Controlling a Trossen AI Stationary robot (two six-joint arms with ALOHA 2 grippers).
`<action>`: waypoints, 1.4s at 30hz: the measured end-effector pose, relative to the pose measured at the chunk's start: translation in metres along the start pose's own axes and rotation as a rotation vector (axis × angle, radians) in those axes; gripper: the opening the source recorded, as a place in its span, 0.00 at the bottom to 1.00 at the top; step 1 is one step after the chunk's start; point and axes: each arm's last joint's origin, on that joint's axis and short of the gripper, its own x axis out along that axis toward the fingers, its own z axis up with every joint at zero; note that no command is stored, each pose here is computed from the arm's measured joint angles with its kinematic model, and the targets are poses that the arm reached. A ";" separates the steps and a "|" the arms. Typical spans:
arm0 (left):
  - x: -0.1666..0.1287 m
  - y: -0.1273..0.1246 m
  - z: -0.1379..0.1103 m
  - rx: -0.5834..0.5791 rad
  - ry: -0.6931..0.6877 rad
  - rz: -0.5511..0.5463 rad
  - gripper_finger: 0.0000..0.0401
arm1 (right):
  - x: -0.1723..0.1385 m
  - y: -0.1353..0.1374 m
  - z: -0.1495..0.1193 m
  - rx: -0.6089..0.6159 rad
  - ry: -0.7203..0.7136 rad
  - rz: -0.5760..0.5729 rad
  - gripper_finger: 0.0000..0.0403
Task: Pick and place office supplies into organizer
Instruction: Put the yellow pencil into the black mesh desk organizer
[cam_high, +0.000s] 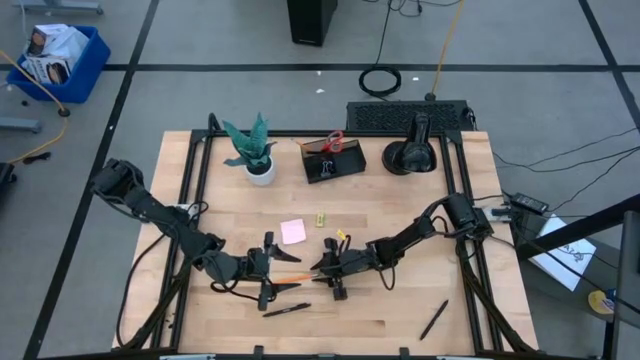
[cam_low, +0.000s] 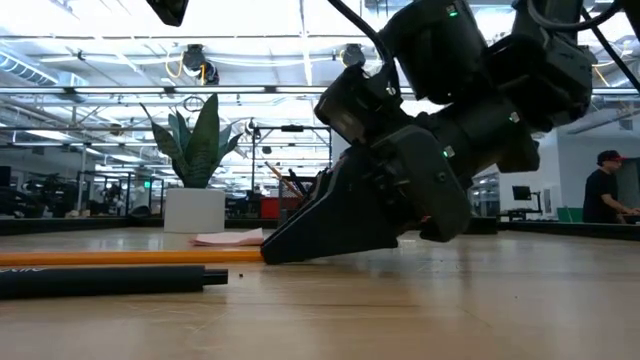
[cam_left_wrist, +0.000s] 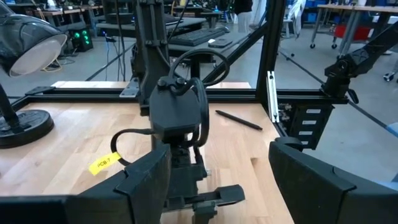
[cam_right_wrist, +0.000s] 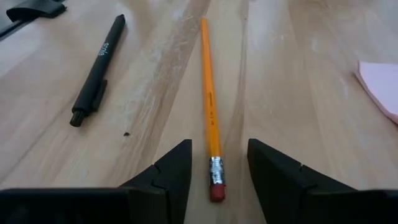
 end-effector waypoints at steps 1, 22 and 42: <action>0.000 0.000 0.000 -0.002 0.000 0.000 0.68 | 0.000 0.000 0.000 0.001 0.000 0.002 0.37; 0.000 0.000 -0.001 -0.029 0.007 0.000 0.68 | -0.002 -0.006 -0.008 0.011 0.059 0.030 0.13; 0.005 0.009 0.004 -0.243 -0.023 0.026 0.68 | -0.013 -0.010 0.004 -0.050 0.112 0.051 0.04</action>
